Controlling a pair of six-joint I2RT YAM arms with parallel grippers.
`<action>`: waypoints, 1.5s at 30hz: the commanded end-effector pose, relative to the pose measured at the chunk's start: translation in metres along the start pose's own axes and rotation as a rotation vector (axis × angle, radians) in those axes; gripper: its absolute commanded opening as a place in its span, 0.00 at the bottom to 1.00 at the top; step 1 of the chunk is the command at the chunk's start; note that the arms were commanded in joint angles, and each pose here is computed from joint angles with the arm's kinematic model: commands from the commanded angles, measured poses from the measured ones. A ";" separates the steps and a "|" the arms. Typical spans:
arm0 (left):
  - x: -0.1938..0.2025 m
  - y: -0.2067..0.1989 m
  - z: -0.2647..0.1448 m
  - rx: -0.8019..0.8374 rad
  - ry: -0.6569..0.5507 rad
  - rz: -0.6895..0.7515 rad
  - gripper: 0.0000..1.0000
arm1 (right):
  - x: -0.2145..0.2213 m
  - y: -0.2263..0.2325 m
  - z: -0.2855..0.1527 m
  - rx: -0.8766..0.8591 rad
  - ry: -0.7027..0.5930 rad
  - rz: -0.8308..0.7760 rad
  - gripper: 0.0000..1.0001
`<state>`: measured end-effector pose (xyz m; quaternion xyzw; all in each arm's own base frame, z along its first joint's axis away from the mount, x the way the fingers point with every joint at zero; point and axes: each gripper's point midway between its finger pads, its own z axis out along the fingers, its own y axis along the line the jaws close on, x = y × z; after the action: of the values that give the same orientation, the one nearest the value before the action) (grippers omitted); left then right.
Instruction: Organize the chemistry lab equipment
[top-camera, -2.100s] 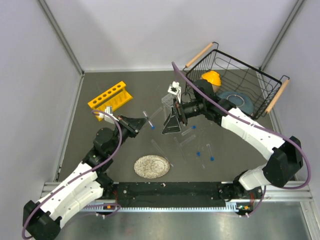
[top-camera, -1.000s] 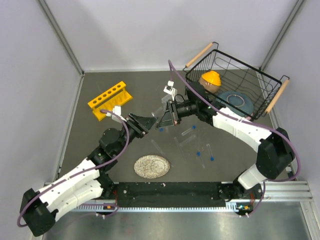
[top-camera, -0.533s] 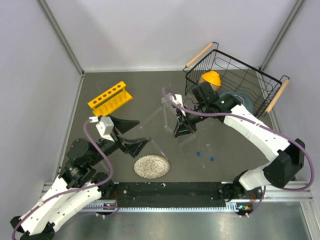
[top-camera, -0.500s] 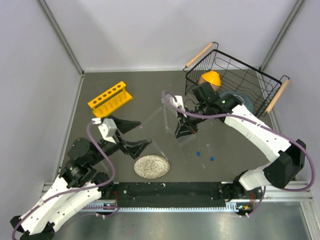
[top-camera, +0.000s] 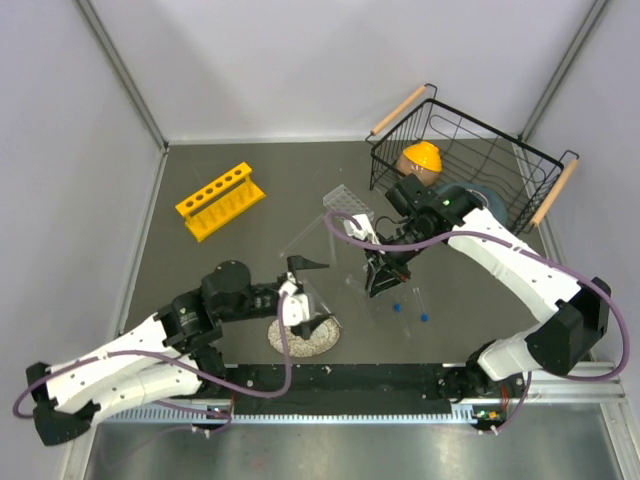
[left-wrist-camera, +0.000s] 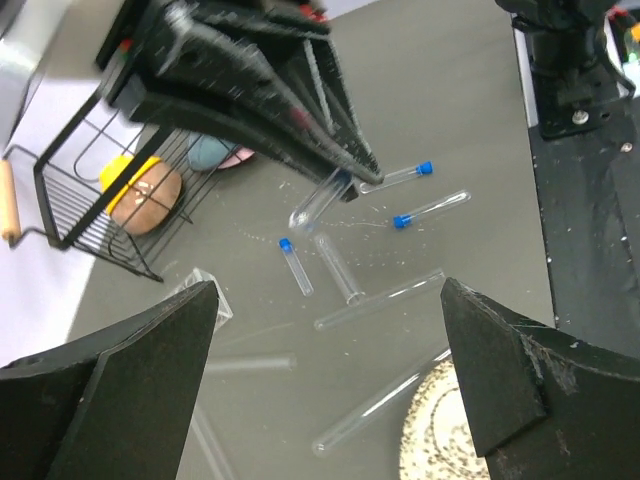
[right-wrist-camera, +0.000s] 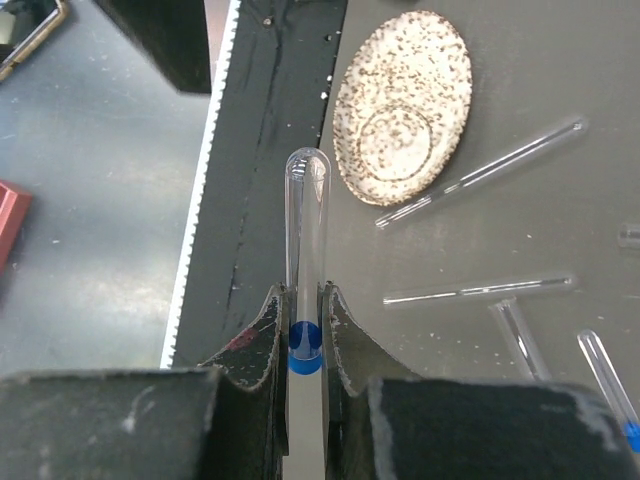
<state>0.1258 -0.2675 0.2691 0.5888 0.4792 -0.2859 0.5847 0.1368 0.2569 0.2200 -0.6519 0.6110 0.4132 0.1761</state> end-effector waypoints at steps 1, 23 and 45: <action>-0.015 0.011 0.014 -0.035 0.041 0.244 0.99 | -0.004 0.012 0.009 -0.091 -0.039 -0.005 0.01; -0.010 -0.001 0.045 0.077 0.155 0.358 0.71 | 0.003 0.017 0.023 -0.184 -0.051 0.093 0.01; 0.011 -0.012 0.055 0.205 0.275 0.407 0.44 | 0.008 0.020 0.027 -0.219 -0.045 0.127 0.01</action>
<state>0.1331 -0.3140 0.2300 0.7583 0.4138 -0.1260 0.4878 0.1164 0.2639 0.2006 -0.6183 0.6140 0.4810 0.0962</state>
